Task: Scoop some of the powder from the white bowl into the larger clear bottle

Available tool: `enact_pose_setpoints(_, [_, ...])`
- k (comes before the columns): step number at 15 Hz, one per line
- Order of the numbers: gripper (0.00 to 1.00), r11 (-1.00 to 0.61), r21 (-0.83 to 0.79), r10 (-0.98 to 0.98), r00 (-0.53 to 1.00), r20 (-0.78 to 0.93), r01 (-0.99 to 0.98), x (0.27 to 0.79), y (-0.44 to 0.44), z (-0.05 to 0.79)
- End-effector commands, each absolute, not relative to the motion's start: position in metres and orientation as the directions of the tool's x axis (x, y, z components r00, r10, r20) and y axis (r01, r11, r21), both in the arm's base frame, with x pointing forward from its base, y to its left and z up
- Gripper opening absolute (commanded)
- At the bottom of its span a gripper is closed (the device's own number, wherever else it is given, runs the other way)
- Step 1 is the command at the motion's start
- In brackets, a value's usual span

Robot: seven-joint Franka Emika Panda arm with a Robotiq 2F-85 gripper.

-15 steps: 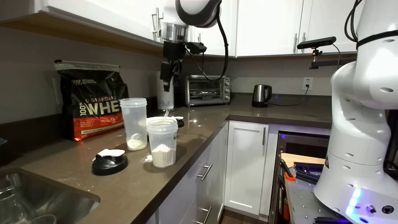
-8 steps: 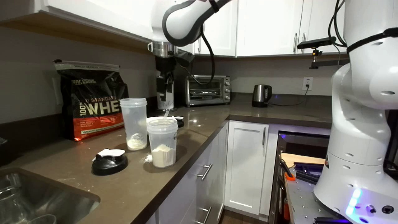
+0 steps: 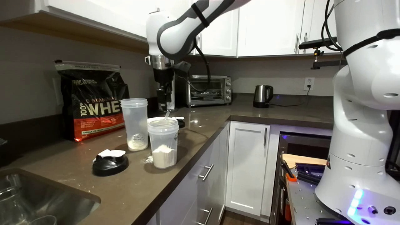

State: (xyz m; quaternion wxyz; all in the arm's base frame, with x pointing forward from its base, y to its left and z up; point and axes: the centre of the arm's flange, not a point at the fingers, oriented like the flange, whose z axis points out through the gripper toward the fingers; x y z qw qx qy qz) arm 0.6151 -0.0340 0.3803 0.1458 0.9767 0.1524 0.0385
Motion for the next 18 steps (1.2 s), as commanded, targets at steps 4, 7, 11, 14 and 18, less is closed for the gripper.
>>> enact_pose_setpoints(4, [0.73,-0.886,0.288,0.365,0.930,-0.051,0.364,0.621,-0.037,0.368])
enact_pose_setpoints(7, [0.53,-0.884,0.265,0.379,0.922,-0.080,0.386,0.622,-0.035,0.364])
enact_pose_setpoints(11, [0.50,-0.870,0.257,0.406,0.907,-0.114,0.421,0.623,-0.031,0.358])
enact_pose_setpoints(14, [0.60,-0.864,0.253,0.419,0.900,-0.121,0.436,0.625,-0.027,0.355])
enact_pose_setpoints(18, [0.63,-0.857,0.245,0.435,0.891,-0.129,0.453,0.630,-0.023,0.348])
